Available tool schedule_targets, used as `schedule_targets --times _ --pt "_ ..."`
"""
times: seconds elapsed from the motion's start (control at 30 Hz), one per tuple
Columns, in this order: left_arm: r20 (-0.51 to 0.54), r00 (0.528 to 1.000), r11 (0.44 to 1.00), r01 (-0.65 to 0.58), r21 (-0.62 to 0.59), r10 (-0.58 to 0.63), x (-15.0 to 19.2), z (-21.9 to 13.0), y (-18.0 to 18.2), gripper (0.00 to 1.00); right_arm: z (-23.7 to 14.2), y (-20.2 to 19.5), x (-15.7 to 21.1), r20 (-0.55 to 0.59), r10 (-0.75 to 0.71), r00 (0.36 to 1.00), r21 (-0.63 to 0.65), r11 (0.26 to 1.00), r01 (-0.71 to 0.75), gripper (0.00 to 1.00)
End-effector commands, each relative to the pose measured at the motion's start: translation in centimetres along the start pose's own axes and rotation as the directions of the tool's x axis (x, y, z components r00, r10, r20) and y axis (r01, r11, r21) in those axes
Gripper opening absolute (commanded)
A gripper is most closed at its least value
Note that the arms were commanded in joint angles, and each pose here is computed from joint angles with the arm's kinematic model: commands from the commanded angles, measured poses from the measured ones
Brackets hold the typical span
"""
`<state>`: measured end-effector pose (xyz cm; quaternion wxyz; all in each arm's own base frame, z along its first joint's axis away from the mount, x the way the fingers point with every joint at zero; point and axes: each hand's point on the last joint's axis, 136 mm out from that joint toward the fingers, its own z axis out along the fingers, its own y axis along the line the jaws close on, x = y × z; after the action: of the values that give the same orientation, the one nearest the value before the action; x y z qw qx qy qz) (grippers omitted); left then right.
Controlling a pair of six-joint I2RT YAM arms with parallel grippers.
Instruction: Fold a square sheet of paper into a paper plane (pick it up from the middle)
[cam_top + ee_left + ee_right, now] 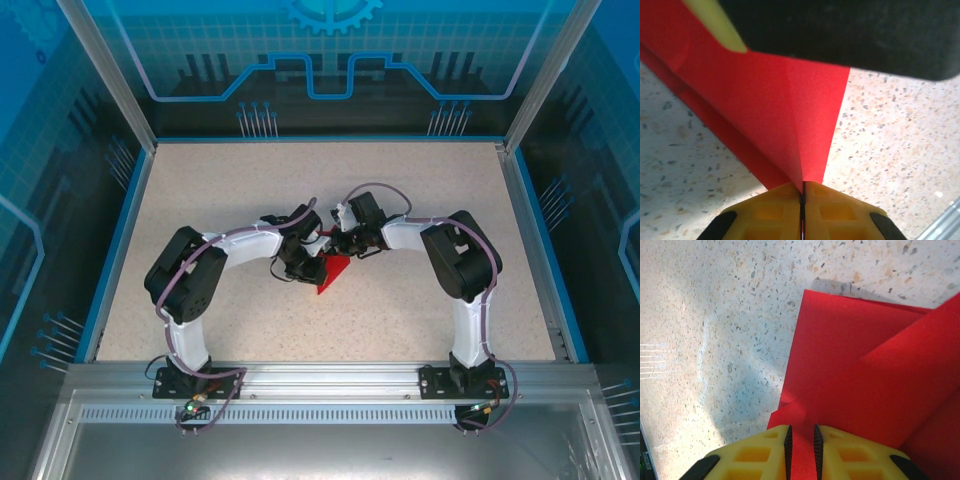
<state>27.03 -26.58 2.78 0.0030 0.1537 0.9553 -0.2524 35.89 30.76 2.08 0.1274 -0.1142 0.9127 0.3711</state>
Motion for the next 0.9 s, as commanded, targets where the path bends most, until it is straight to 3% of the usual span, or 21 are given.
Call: schedule_targets --times 0.0,0.63,0.87 --pt "0.005 1.0 0.992 0.03 0.12 -0.031 0.0 -0.5 -1.2 0.09 -0.3 -1.2 0.8 -0.024 0.008 1.0 0.032 0.999 -0.007 0.21" --pt "0.01 0.985 0.964 0.167 0.207 -0.173 0.8 1.0 1.8 0.1 0.0 -2.5 1.4 -0.044 0.011 0.999 0.088 0.996 -0.007 0.21" --pt "0.054 0.984 0.966 0.153 0.207 -0.167 -0.1 -0.4 1.3 0.25 0.2 -3.0 1.9 -0.065 0.008 0.998 0.116 0.993 -0.001 0.21"
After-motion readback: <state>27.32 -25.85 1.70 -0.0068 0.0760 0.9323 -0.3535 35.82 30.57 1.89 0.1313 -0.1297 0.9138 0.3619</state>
